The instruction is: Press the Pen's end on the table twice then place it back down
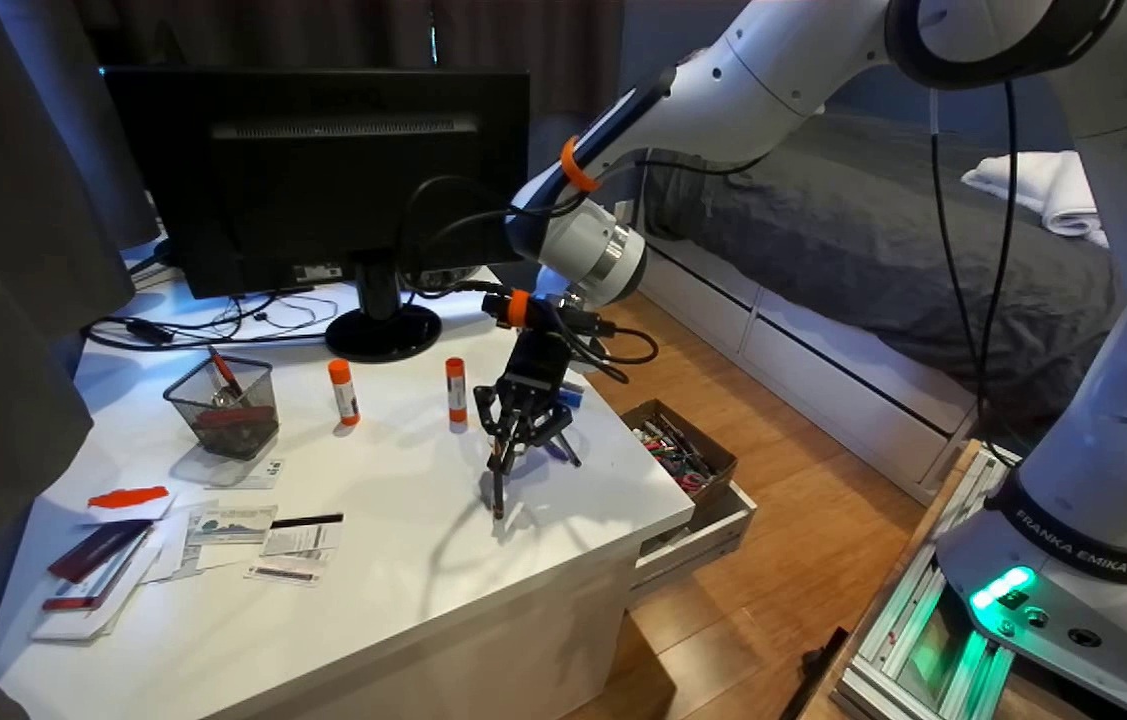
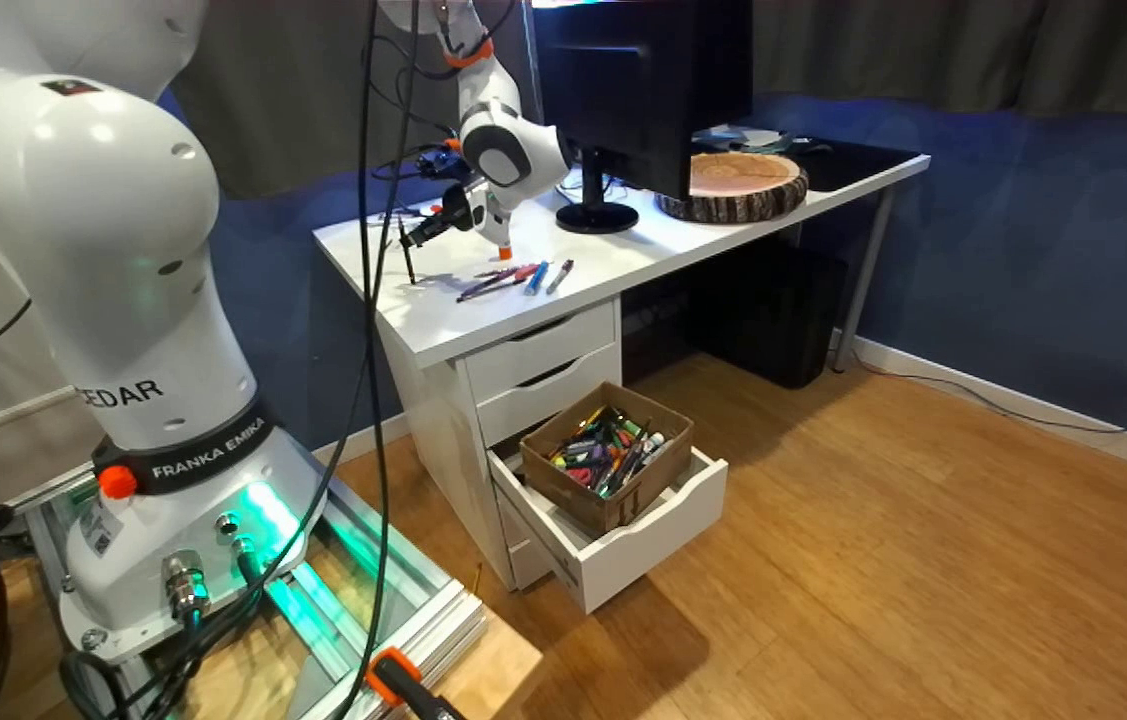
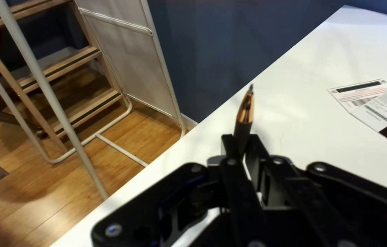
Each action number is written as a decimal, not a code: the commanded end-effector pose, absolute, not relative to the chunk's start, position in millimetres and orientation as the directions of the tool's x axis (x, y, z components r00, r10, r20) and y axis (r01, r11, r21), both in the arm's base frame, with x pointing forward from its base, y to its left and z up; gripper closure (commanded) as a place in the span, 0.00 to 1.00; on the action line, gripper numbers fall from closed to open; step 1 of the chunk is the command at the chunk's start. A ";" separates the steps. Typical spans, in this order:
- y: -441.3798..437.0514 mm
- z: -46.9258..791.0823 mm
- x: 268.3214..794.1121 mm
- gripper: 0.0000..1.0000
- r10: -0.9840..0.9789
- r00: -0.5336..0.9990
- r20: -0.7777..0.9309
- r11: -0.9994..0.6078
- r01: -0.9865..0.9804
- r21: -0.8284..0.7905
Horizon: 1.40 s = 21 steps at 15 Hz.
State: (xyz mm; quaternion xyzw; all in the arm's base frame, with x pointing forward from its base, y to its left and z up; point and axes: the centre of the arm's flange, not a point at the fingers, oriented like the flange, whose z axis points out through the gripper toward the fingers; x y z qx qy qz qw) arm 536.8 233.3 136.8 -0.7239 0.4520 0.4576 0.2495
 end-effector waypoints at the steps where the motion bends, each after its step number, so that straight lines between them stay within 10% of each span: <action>1: 235.4 123.5 540.8 0.97 -0.446 0.171 -0.878 -0.484 -0.872 0.076; 21: 294.1 225.1 523.8 0.97 -0.497 0.649 -0.576 -0.795 -0.606 0.002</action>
